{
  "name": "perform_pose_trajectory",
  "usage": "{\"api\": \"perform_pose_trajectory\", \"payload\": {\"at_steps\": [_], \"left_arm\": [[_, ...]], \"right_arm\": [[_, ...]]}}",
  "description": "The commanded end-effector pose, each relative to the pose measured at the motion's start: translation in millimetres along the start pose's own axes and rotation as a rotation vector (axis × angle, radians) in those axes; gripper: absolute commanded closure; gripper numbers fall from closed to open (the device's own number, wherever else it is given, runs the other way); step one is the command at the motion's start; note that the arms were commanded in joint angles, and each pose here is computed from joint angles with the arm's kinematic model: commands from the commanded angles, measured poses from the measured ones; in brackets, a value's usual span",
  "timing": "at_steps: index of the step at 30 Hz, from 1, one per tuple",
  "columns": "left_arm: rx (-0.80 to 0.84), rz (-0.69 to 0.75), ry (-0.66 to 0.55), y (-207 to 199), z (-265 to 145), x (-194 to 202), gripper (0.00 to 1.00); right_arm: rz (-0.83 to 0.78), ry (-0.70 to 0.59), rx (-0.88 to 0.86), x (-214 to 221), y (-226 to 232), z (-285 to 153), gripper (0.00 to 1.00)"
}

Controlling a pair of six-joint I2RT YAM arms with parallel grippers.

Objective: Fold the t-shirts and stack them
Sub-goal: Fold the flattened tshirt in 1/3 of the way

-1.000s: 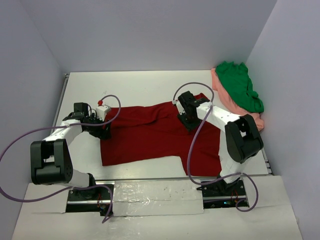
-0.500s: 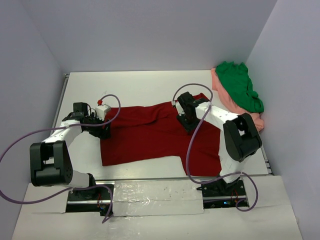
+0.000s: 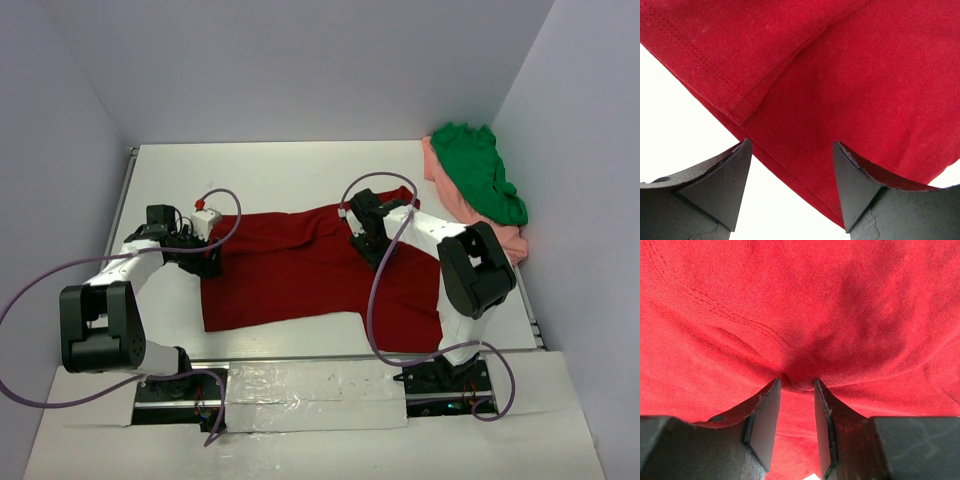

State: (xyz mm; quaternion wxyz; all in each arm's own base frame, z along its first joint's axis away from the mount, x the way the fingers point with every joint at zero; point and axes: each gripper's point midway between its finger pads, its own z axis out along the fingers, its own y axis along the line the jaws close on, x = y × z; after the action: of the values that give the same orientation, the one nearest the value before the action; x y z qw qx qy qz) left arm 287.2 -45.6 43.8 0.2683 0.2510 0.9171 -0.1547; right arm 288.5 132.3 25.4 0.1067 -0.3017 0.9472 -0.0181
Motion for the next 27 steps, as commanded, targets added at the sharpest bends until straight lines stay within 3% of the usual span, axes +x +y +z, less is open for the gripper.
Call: {"api": "perform_pose_trajectory", "payload": {"at_steps": [1,9,13,27], "left_arm": [[0.008,0.026,-0.057,-1.9,-5.6,-12.9,0.25],[0.001,0.034,-0.069,-3.1,-9.1,-14.9,0.25],[-0.002,0.033,-0.073,-3.7,-11.0,-14.9,0.25],[0.002,0.036,-0.072,-7.2,-13.9,-12.0,0.25]], "right_arm": [[0.005,-0.008,0.033,-5.1,-2.3,-0.6,0.61],[0.0,-0.007,0.089,-2.2,-11.6,-1.5,0.83],[-0.003,0.003,0.156,1.6,-23.5,-2.0,1.0],[-0.032,0.021,0.271,14.3,-44.2,-17.3,1.0]]}}
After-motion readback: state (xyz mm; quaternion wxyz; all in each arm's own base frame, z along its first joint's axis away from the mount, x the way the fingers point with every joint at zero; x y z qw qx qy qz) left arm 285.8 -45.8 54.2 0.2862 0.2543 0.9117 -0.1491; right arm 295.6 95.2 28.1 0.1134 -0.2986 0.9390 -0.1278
